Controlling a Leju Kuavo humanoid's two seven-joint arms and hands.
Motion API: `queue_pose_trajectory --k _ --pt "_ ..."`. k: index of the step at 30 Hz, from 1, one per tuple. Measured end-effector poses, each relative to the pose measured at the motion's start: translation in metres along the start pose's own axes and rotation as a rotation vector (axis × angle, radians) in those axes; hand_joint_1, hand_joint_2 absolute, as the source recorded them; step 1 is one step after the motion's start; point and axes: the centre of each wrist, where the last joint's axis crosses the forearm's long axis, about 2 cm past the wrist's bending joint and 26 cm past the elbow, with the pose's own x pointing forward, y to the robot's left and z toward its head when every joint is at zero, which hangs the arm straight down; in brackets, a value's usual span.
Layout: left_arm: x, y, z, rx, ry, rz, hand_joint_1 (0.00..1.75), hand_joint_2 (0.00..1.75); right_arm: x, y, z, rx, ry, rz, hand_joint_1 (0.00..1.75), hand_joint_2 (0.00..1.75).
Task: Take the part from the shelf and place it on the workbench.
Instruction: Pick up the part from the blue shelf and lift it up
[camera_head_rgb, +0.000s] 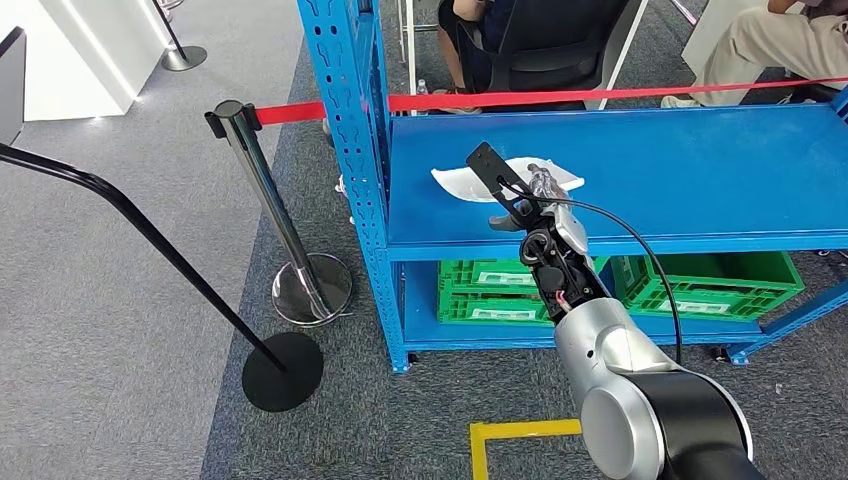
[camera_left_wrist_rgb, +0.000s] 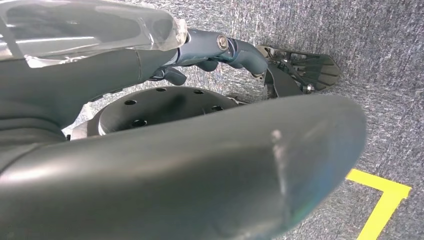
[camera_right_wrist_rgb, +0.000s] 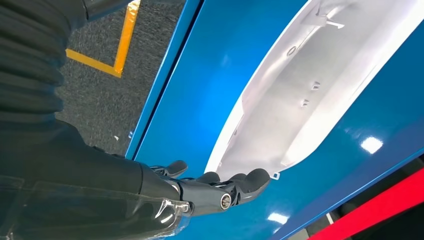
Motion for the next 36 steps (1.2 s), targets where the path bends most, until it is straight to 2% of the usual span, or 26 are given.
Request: queue_pose_trajectory --k 8,19,36 --pt "0.002 -0.001 -0.001 0.001 -0.003 -0.003 0.00 0.00 -0.005 0.007 0.002 0.032 0.022 0.003 0.00 1.75" --pt "0.002 -0.004 -0.001 -0.007 0.002 -0.009 0.00 0.00 -0.035 0.067 0.030 0.158 0.099 -0.024 0.00 1.75" --pt "0.002 -0.004 -0.001 -0.003 0.011 -0.016 0.00 0.00 -0.040 0.072 0.034 0.142 0.113 -0.060 0.00 1.75"
